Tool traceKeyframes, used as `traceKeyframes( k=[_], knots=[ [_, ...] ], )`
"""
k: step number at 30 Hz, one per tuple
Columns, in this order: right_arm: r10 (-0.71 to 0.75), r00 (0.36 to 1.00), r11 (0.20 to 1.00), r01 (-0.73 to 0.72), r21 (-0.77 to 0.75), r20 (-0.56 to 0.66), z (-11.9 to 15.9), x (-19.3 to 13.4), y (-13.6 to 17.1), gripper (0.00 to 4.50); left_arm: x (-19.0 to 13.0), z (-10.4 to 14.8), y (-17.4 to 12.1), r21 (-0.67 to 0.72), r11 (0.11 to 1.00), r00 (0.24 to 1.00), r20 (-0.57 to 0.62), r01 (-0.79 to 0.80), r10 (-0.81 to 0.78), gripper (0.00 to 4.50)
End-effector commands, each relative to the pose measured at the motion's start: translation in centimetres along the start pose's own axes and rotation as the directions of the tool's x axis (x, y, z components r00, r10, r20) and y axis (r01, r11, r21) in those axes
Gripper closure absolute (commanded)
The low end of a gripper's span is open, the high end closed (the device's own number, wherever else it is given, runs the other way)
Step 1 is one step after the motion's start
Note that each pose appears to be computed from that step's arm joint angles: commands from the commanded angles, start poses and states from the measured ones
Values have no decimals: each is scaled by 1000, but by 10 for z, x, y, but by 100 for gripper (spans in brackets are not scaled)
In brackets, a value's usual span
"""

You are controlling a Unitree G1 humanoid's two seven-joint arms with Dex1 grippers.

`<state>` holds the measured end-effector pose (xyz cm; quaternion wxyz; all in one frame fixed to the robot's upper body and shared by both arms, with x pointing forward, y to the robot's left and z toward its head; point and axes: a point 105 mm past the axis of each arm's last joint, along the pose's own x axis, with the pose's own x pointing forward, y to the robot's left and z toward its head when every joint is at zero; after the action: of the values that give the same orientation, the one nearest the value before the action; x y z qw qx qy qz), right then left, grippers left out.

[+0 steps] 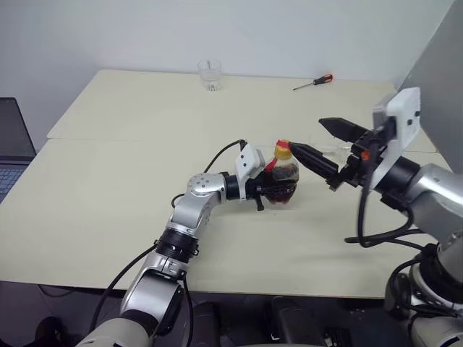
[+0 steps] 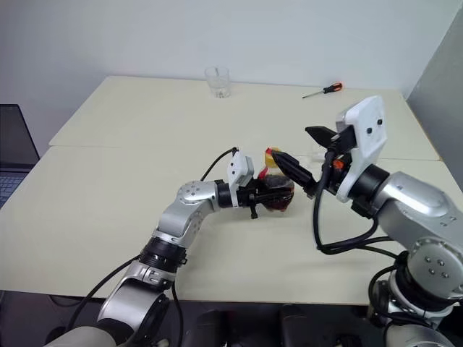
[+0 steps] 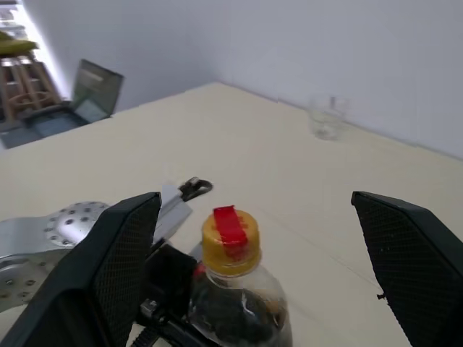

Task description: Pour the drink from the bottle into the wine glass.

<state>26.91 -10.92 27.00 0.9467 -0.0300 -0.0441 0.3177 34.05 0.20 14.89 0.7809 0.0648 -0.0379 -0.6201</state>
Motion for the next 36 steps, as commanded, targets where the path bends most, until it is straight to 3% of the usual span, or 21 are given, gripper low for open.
traceKeyframes(
  k=[1,7,21,24,31,33,36],
  knots=[
    [-85,996,996,86,-29,22,6,3,9,0,8,20,2,87,996,999,46,10,-14,360],
    [-156,987,988,156,-21,-40,-7,11,12,0,9,19,2,98,995,999,44,13,-17,360],
    [-261,964,965,260,-27,-48,-13,16,16,0,6,18,5,110,994,1000,23,2,-5,360],
    [-265,963,964,264,-24,-46,-13,16,17,55,6,17,5,110,994,1000,21,5,-7,360],
    [-265,963,964,264,-21,-41,-12,16,17,287,9,17,4,108,994,1000,21,7,-10,360],
    [-242,970,970,241,-30,-32,-8,16,16,322,10,17,4,107,994,1000,23,6,-8,361],
    [-109,994,992,110,-55,16,9,13,11,322,11,17,3,104,995,1000,22,9,-12,364]
  ],
)
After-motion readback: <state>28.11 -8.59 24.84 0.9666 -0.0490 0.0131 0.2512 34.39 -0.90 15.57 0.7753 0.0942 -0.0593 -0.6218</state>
